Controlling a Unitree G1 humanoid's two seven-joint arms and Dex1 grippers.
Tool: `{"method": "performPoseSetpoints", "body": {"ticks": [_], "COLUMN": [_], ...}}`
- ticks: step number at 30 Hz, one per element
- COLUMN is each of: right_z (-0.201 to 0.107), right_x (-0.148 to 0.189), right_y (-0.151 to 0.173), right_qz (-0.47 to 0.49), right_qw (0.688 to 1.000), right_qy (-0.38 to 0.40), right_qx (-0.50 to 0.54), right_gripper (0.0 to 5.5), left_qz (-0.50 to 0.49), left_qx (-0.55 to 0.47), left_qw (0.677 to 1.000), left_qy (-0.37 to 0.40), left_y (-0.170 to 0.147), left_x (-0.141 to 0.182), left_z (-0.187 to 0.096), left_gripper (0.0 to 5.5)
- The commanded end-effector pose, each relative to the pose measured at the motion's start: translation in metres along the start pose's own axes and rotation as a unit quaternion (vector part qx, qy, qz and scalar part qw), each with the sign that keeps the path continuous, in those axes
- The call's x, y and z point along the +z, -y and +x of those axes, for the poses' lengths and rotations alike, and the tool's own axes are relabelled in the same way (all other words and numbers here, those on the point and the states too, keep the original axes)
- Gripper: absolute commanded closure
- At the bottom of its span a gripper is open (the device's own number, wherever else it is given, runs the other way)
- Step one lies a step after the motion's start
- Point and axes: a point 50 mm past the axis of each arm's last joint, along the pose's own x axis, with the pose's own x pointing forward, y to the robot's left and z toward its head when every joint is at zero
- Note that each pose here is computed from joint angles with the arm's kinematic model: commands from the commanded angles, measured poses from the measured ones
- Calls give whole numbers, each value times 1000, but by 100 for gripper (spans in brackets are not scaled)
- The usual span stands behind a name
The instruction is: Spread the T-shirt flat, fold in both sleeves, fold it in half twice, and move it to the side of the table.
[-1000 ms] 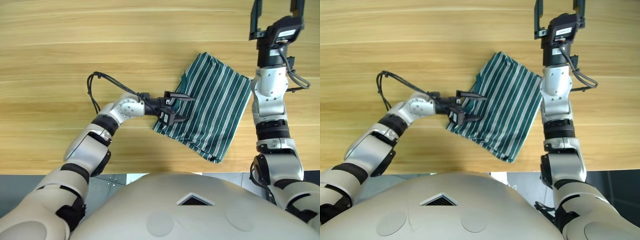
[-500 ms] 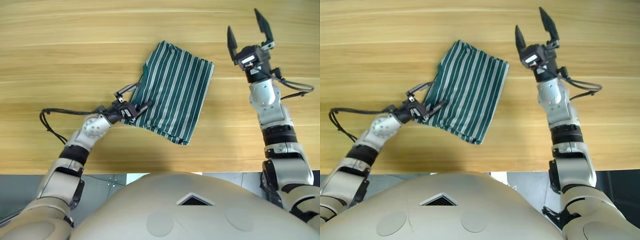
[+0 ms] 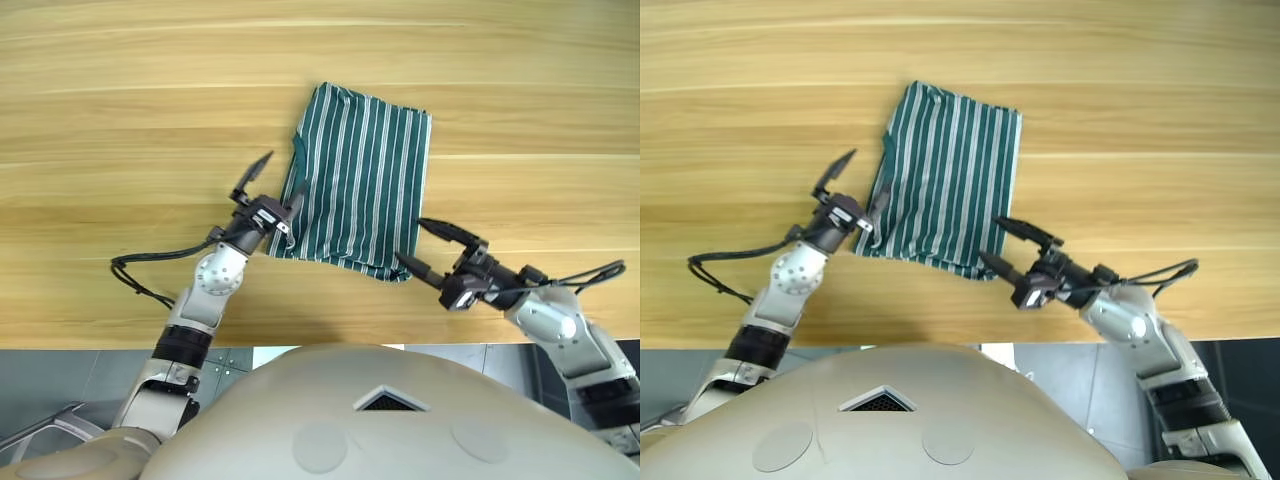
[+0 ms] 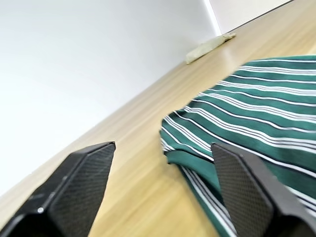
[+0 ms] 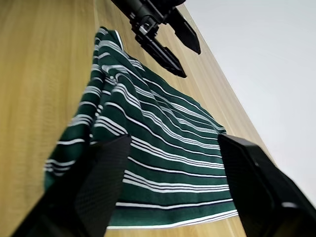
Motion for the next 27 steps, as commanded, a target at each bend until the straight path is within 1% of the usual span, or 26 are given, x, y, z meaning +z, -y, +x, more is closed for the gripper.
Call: {"method": "performPoseSetpoints", "body": {"ticks": [1,3,5,6,8,10,12,15,17,20,23,27], "right_z": [9,11,8,7,9,13,16,15,16,17,17,17], "right_x": [-15,-30,-44,-48,-50,-52,-53,-54,-54,-55,-57,-60], "right_y": [-6,-10,-11,-11,-13,-15,-16,-18,-19,-18,-16,-17], "right_qz": [-13,-27,-29,-32,-32,-35,-38,-45,-49,-55,-60,-63], "right_qw": [999,995,992,990,991,991,991,989,989,988,988,987], "right_qy": [-46,-83,-119,-128,-126,-122,-122,-125,-125,-126,-130,-135], "right_qx": [21,43,41,42,44,50,50,59,63,64,62,66], "right_gripper": [225,225,225,225,225,225,225,225,225,225,225,225], "left_qz": [14,25,54,61,50,22,13,36,71,115,146,139], "left_qx": [-8,-25,-73,-96,-117,-116,-140,-221,-252,-272,-281,-262], "left_qw": [1000,999,996,993,990,988,984,971,964,955,949,954], "left_qy": [12,12,5,15,57,102,111,83,51,8,-19,-42], "left_y": [-9,-6,3,8,13,14,21,38,40,37,36,33], "left_x": [7,8,3,5,17,31,31,19,6,-11,-24,-32], "left_z": [0,-1,-5,-7,-6,-1,5,0,-2,-3,-1,-7], "left_gripper": [190,190,190,190,190,190,190,190,190,190,190,190]}}
